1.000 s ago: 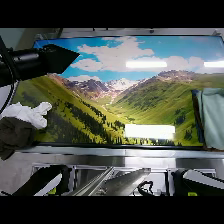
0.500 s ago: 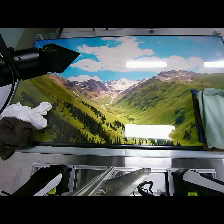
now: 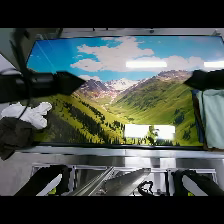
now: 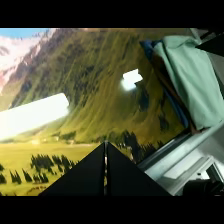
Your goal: Fold the shirts.
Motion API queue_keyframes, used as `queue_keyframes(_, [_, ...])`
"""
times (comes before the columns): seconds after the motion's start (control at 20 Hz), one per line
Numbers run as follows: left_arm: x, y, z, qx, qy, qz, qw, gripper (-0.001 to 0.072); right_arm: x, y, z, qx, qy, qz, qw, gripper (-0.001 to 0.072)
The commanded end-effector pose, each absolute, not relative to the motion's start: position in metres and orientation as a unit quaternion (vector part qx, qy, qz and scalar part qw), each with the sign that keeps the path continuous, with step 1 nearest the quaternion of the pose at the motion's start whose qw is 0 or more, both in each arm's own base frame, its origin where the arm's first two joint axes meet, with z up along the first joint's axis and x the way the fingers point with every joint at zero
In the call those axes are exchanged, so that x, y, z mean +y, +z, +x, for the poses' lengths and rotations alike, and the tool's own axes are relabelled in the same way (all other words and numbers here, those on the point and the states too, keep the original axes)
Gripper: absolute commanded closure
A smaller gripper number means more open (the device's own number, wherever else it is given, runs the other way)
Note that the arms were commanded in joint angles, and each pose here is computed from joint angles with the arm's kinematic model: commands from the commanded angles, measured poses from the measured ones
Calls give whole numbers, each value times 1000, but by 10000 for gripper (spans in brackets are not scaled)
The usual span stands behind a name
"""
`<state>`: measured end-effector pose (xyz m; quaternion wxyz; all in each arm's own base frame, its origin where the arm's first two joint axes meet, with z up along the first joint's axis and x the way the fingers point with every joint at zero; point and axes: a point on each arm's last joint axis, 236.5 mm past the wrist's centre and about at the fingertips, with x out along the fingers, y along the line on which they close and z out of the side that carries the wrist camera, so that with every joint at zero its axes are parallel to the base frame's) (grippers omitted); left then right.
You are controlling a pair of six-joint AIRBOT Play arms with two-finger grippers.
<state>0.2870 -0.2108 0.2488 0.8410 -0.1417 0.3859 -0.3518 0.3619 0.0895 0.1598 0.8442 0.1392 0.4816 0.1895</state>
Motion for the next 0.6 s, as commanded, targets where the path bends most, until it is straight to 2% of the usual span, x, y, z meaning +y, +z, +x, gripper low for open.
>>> queue_keyframes(0.0, [-218, 186, 259, 434, -344, -159, 817, 694, 160, 135, 335, 457, 257, 95, 846, 687])
queue_keyframes(0.2, [-221, 151, 241, 460, -337, -171, 803, 694, 178, 127, 322, 470, 277, 87, 834, 686])
queue_keyframes(0.55, [-219, 128, 238, 486, -328, -173, 792, 693, 178, 123, 321, 477, 277, 86, 829, 686])
